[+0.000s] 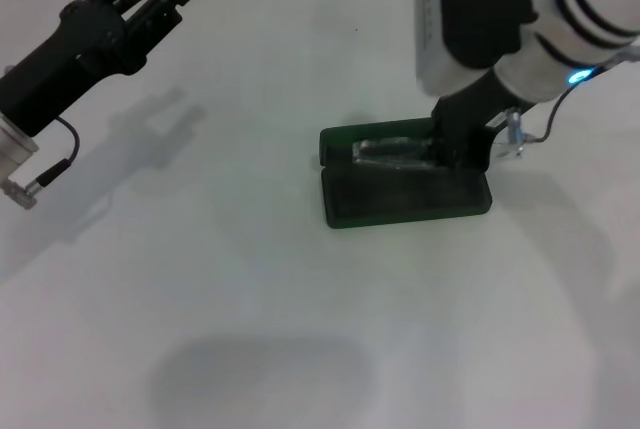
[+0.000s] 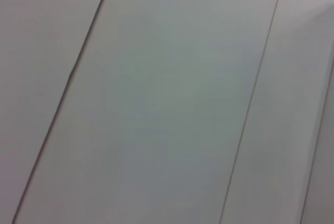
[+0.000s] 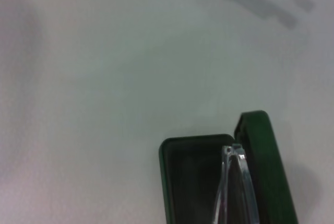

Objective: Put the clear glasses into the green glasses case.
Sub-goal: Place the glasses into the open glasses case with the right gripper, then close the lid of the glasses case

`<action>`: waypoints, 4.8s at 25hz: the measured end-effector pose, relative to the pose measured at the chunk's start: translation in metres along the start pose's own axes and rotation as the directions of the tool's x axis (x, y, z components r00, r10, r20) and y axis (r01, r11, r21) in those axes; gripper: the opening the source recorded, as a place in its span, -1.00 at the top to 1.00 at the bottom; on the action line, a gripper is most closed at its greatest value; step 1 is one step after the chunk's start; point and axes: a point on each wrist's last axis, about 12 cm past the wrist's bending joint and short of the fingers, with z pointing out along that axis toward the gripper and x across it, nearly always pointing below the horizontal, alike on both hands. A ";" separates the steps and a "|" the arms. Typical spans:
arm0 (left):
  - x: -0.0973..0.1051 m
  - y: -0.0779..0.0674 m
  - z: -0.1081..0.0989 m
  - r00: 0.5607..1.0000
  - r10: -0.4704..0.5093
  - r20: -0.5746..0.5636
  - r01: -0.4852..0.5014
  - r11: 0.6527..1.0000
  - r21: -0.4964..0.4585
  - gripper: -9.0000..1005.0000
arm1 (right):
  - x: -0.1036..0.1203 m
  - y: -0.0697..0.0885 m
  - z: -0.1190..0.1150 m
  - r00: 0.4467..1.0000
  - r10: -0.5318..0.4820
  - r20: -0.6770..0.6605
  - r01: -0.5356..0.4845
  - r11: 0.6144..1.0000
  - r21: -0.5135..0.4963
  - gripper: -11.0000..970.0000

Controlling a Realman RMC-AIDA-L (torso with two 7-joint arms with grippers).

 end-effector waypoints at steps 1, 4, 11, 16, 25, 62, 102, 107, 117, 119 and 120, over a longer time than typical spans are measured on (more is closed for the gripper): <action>0.000 0.000 0.000 1.000 0.003 0.000 -0.003 1.000 0.000 0.01 | -0.001 0.001 0.002 1.000 -0.008 -0.001 0.008 1.000 0.000 0.70; -0.002 0.001 0.001 1.000 0.010 -0.001 -0.010 1.000 0.001 0.01 | -0.001 0.005 0.008 1.000 -0.020 -0.003 0.020 1.000 0.002 0.69; -0.002 0.003 0.004 1.000 0.025 -0.006 -0.025 1.000 -0.002 0.01 | 0.000 0.018 0.024 0.998 -0.063 -0.019 0.063 0.998 0.018 0.69; -0.002 0.003 0.004 0.999 0.031 -0.009 -0.031 0.999 -0.008 0.01 | -0.001 0.023 0.028 0.996 -0.086 -0.002 0.086 0.995 0.059 0.69; 0.000 0.002 0.005 1.000 0.028 -0.010 -0.028 1.000 -0.007 0.01 | 0.004 0.030 0.035 0.993 -0.116 -0.024 0.117 0.991 0.063 0.68; -0.001 0.001 0.011 0.999 0.038 -0.020 -0.038 0.999 0.015 0.01 | 0.003 0.030 0.041 0.988 -0.150 -0.019 0.151 0.979 0.138 0.66; 0.000 0.000 0.008 0.999 0.028 -0.018 -0.028 1.000 0.012 0.00 | 0.006 0.057 0.020 0.985 -0.170 0.041 0.156 0.962 0.226 0.41; 0.000 0.001 0.008 0.999 0.028 -0.015 -0.028 1.000 0.009 0.00 | 0.005 0.063 0.015 0.984 -0.155 0.086 0.131 0.963 0.234 0.41; -0.001 0.002 0.005 1.000 0.028 -0.010 -0.028 1.000 -0.006 0.00 | 0.021 0.061 -0.038 0.928 -0.017 0.373 -0.057 0.981 0.186 0.41; -0.001 0.004 0.004 1.000 0.020 0.003 -0.020 0.999 -0.025 0.00 | 0.039 0.060 -0.055 0.881 0.042 0.471 -0.124 0.982 0.144 0.41; -0.001 0.004 0.003 1.000 0.016 0.007 -0.016 0.999 -0.033 0.00 | 0.050 0.059 -0.062 0.852 0.077 0.518 -0.160 0.980 0.117 0.41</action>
